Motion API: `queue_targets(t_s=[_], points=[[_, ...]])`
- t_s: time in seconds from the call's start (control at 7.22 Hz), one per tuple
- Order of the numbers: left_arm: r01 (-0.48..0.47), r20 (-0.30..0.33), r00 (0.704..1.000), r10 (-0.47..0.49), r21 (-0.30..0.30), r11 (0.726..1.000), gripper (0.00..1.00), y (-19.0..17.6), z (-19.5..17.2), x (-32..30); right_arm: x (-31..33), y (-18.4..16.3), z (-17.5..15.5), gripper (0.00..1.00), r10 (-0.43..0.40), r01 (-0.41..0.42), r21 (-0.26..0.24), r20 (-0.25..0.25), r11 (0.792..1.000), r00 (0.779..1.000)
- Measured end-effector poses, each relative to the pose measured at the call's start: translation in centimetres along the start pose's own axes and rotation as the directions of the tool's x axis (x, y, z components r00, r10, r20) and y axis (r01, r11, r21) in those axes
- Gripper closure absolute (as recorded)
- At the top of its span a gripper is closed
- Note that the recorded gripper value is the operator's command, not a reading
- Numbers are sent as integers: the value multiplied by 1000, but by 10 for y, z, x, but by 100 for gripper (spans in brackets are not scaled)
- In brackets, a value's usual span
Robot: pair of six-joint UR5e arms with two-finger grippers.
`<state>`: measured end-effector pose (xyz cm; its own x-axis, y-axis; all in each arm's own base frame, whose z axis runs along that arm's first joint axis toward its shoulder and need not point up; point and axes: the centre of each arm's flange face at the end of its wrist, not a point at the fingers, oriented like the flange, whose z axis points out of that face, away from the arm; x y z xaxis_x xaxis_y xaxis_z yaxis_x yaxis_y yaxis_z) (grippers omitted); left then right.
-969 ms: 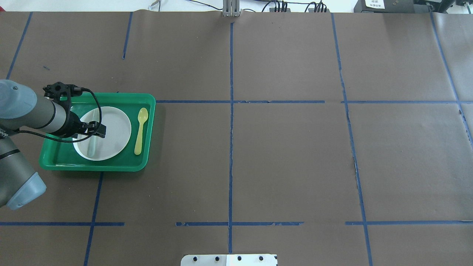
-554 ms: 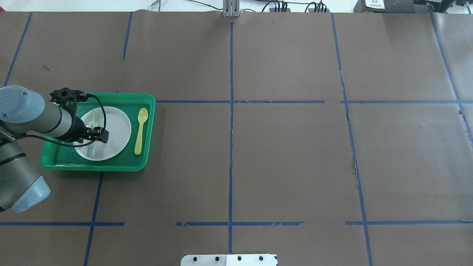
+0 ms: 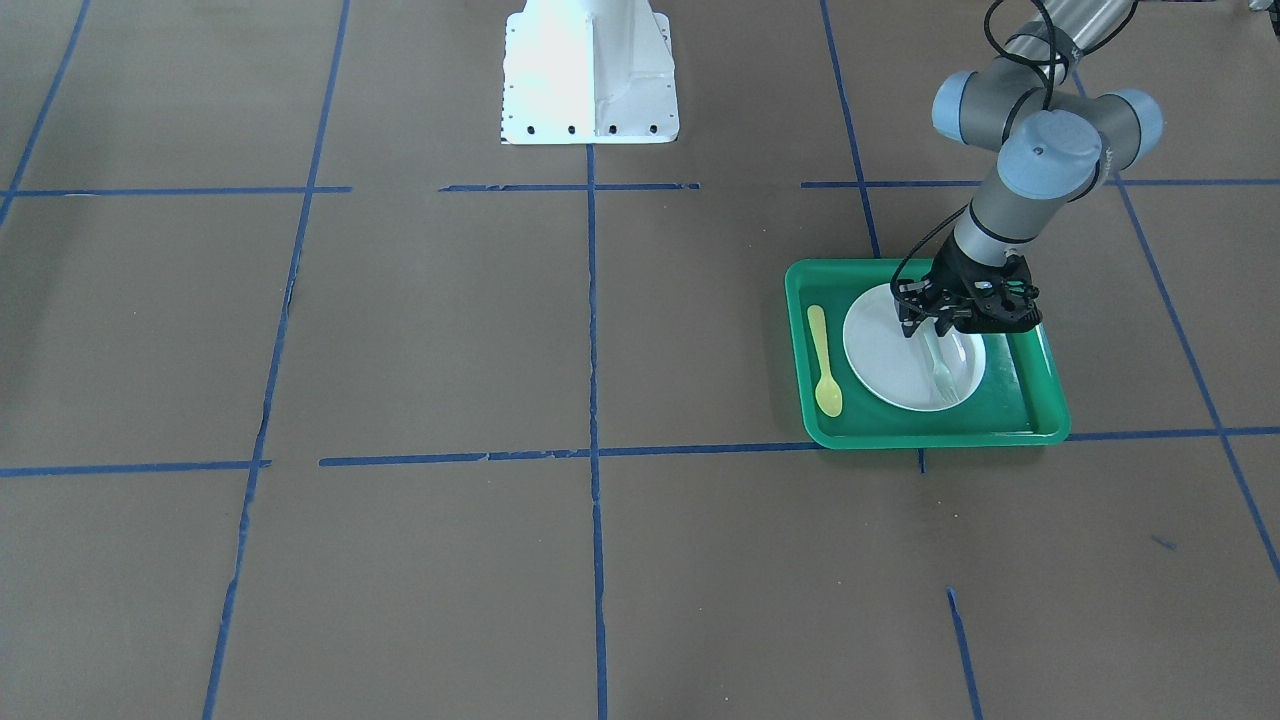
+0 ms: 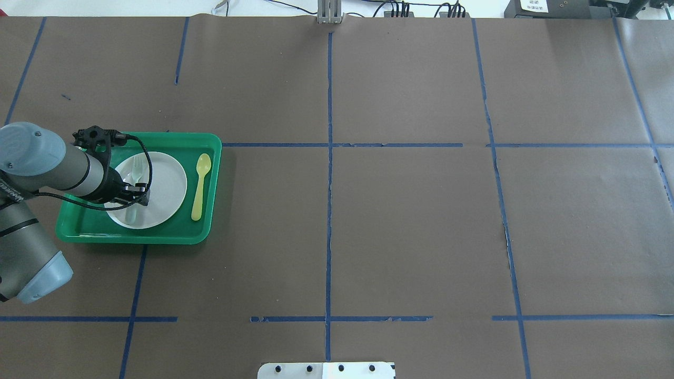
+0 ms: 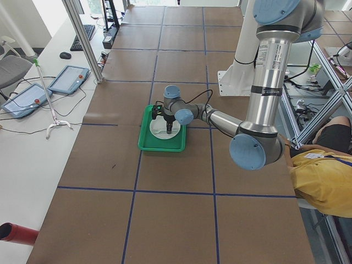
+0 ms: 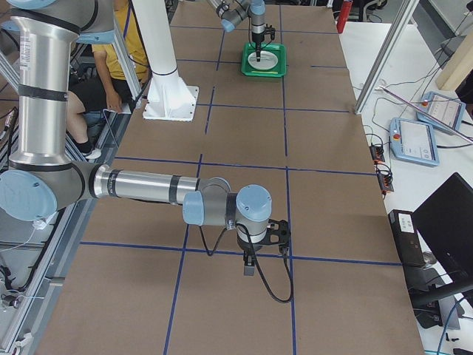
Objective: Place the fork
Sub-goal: 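Lower the left gripper and close it on the white fork's handle, then carry the fork off the plate toward the tray edge farthest from the spoon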
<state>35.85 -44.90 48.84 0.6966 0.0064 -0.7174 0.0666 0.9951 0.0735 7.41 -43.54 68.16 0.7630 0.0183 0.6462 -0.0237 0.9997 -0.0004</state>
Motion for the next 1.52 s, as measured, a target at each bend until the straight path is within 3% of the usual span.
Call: queue_targets(t_s=[0.28,0.55,1.11,1.52], points=[[1,4,1000,-1,-4,1000,61,1,1,-3,0,0,0,0,0,0,0,-1,1000,1000],[0,3,1000,0,-8,1000,98,2,1,-4,0,0,0,0,0,0,0,0,1000,1000],[-3,-5,1000,3,-9,1000,100,2,-5,0,0,0,0,0,0,0,0,0,1000,1000],[-2,-79,997,1,-22,1000,100,-5,-39,5,0,0,0,0,-1,1,1,0,1000,1000]])
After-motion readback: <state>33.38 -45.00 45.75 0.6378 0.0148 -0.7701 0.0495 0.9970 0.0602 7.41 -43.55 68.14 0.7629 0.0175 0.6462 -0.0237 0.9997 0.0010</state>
